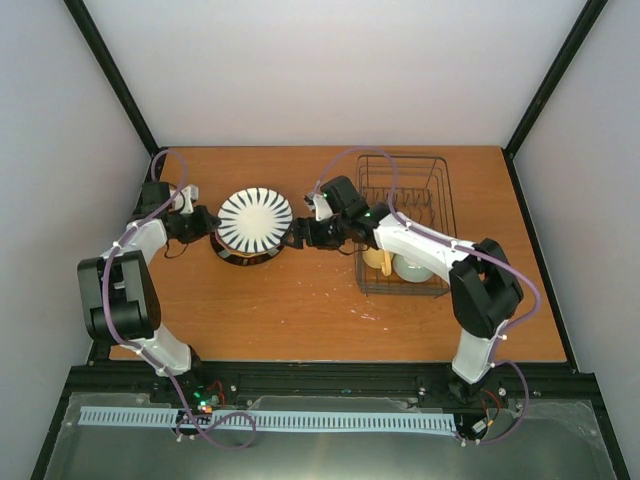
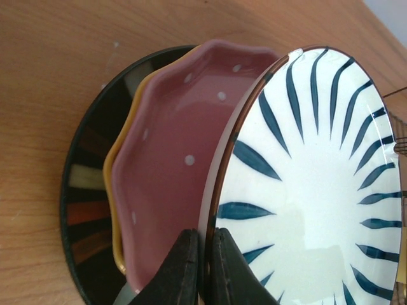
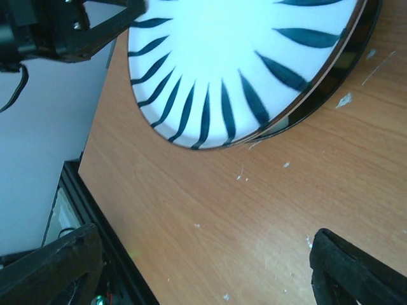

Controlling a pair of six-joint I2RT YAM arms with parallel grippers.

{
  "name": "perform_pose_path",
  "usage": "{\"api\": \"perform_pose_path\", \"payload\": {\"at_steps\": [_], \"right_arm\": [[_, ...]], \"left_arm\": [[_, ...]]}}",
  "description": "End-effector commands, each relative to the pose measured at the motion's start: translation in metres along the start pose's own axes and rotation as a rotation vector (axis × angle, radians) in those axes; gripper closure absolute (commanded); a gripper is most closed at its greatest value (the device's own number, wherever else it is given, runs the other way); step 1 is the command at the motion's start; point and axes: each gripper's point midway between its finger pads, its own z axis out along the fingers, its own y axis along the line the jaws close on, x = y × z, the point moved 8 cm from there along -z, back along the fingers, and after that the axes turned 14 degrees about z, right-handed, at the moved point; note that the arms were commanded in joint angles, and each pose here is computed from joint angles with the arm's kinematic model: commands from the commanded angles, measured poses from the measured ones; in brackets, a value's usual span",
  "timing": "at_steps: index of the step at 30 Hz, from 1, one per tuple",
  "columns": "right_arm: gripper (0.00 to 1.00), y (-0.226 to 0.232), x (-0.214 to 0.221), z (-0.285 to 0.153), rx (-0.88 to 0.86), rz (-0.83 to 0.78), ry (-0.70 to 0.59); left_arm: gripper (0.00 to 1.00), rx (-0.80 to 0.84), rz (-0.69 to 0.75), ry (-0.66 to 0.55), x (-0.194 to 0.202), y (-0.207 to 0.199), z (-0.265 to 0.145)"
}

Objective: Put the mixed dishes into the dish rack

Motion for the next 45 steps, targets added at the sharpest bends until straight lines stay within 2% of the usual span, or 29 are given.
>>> {"api": "perform_pose_path", "payload": {"at_steps": [1,7,22,30,34,36,37,38,39,45], "right_arm": [[0.12,0.0,-0.01,0.013,0.056,0.031,-0.039],[0.12,-0.008,-0.013,0.028,0.074,0.061,-0.042],[0.13,-0.007,-0.03,0.051,0.038,0.087,-0.08],[0.17,0.002,-0.039,0.052,-0.068,0.07,-0.145],[0.34,0.006,-0.042,0.063,-0.148,0.079,-0.115],[0.46,0.008,-0.043,0.068,-0.189,0.085,-0.096],[0.58,0.008,-0.043,0.07,-0.213,0.082,-0.095],[0.91,0.011,-0.043,0.07,-0.245,0.072,-0.097],[0.96,0.013,-0.044,0.07,-0.258,0.073,-0.1],[0.97,0.028,-0.045,0.057,-0.293,0.007,-0.134]], "left_arm": [[0.99,0.17,0.049,-0.112,-0.019,-0.008,-0.004],[0.99,0.247,0.012,-0.117,-0.01,0.004,0.001],[0.99,0.356,0.015,-0.113,-0.008,-0.003,0.001],[0.99,0.4,0.038,-0.136,-0.009,-0.008,-0.001],[0.99,0.417,0.032,-0.137,-0.007,-0.008,-0.001],[0.99,0.427,0.031,-0.137,-0.006,-0.009,-0.001],[0.99,0.428,0.032,-0.138,-0.006,-0.009,0.0],[0.99,0.43,0.032,-0.137,-0.006,-0.009,0.0],[0.99,0.433,0.031,-0.135,-0.005,-0.009,0.001],[0.99,0.434,0.033,-0.133,-0.006,-0.008,0.001]]}}
